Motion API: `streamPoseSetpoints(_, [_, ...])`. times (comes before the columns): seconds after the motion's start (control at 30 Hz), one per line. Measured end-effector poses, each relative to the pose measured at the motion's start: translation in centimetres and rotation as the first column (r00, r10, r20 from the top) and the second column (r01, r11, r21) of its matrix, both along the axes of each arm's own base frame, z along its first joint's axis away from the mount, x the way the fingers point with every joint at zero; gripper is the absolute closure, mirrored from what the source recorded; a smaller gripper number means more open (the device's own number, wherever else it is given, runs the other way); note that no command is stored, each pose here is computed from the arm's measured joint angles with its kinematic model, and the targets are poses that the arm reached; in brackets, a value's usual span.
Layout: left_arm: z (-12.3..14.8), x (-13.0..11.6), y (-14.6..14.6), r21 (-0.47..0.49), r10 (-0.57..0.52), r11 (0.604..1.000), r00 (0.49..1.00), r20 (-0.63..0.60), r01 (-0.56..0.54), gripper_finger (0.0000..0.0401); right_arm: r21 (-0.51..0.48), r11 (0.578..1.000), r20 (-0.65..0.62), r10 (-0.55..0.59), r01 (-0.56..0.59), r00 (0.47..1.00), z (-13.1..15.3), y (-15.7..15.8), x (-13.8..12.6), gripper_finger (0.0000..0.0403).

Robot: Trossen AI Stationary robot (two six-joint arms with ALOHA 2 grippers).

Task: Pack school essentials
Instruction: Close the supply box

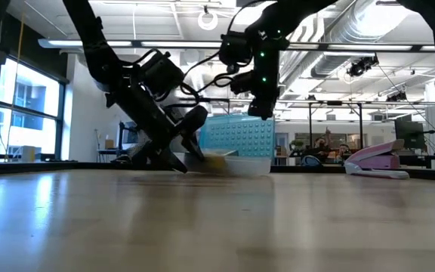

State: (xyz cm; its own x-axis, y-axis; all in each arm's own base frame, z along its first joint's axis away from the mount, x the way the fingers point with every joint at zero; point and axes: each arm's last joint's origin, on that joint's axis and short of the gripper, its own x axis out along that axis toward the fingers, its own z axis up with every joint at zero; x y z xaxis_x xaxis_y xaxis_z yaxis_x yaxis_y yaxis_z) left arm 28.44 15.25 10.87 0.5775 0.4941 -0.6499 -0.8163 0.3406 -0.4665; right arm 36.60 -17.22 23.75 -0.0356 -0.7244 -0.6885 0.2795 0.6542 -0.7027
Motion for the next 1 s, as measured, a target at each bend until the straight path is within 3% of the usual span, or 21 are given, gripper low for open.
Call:
streamPoseSetpoints(0.33, [0.0,0.0,0.0,0.011,-0.049,0.999,0.999,-0.011,0.050,0.0176,-0.110,0.993,-0.035,0.045,-0.049,0.998,0.2,3.8,1.4,0.0393])
streamPoseSetpoints(0.67, [0.2,0.0,0.2,0.041,-0.068,0.997,0.998,-0.015,0.068,0.0176,-0.095,0.995,0.034,0.048,-0.044,0.998,0.0,7.0,2.0,0.0341])
streamPoseSetpoints(1.0, [0.4,0.1,0.3,0.067,-0.092,0.993,0.996,-0.019,0.093,0.0176,-0.057,0.998,0.150,0.024,-0.016,0.988,-0.1,9.7,2.6,0.0335])
